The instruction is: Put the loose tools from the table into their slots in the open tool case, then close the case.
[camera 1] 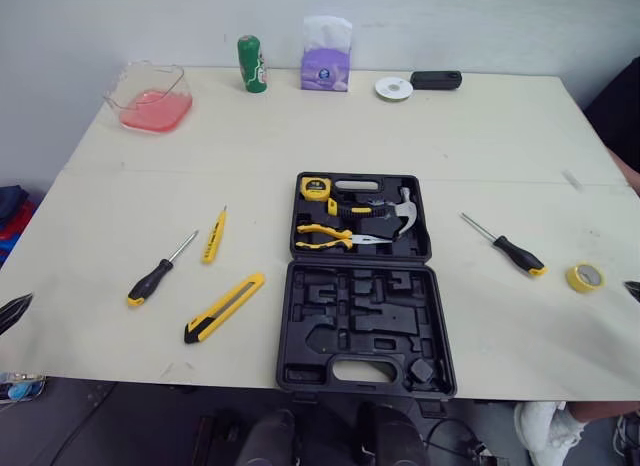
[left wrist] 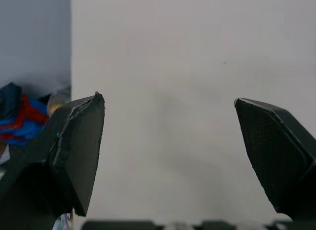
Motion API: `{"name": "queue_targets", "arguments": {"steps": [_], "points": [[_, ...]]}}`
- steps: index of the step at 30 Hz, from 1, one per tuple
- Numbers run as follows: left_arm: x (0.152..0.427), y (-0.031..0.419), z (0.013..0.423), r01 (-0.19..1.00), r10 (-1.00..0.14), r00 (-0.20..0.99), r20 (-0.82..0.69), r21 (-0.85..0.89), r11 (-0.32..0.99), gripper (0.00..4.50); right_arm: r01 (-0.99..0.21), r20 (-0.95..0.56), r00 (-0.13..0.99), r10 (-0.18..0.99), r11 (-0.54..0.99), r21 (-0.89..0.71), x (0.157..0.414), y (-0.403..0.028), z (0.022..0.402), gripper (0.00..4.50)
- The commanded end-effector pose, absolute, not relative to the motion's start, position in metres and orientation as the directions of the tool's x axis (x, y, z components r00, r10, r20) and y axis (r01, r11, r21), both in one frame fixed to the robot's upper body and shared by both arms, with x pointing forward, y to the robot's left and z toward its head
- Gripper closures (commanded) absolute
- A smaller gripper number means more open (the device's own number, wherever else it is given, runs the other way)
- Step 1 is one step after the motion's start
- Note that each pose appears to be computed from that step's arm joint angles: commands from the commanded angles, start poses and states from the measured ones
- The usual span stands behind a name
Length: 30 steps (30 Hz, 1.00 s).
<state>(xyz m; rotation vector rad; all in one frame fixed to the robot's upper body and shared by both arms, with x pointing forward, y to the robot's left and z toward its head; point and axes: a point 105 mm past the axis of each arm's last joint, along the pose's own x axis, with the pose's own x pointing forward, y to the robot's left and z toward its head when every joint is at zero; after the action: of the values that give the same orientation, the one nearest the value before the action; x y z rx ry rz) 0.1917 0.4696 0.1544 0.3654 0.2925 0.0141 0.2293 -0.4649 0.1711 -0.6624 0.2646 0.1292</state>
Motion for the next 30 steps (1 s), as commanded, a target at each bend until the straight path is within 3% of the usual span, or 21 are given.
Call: {"name": "queue_targets", "arguments": {"steps": [1, 5, 19, 26, 30], "points": [[0.174, 0.49, 0.169, -0.078, 0.168, 0.963, -0.212, 0.377, 0.923, 0.07, -0.118, -0.251, 0.966, -0.061, 0.759, -0.64, 0.218, -0.482, 0.18, 0.0], [0.161, 0.502, 0.165, -0.141, 0.228, 0.948, -0.221, 0.348, 0.927, 0.07, -0.084, -0.275, 0.956, -0.105, 0.799, -0.596, 0.213, -0.491, 0.172, 0.0], [0.172, 0.486, 0.154, -0.024, 0.124, 0.962, -0.243, 0.38, 0.925, 0.07, -0.267, -0.258, 0.956, 0.137, 0.772, -0.578, 0.252, -0.444, 0.17, 0.0], [0.193, 0.449, 0.165, 0.127, -0.042, 0.972, -0.233, 0.363, 0.923, 0.07, -0.389, -0.171, 0.92, 0.353, 0.763, -0.517, 0.272, -0.398, 0.184, 0.0], [0.217, 0.399, 0.178, 0.317, -0.23, 0.922, -0.312, 0.266, 0.91, 0.07, -0.567, -0.006, 0.764, 0.645, 0.668, -0.482, 0.281, -0.322, 0.211, 0.0]]}}
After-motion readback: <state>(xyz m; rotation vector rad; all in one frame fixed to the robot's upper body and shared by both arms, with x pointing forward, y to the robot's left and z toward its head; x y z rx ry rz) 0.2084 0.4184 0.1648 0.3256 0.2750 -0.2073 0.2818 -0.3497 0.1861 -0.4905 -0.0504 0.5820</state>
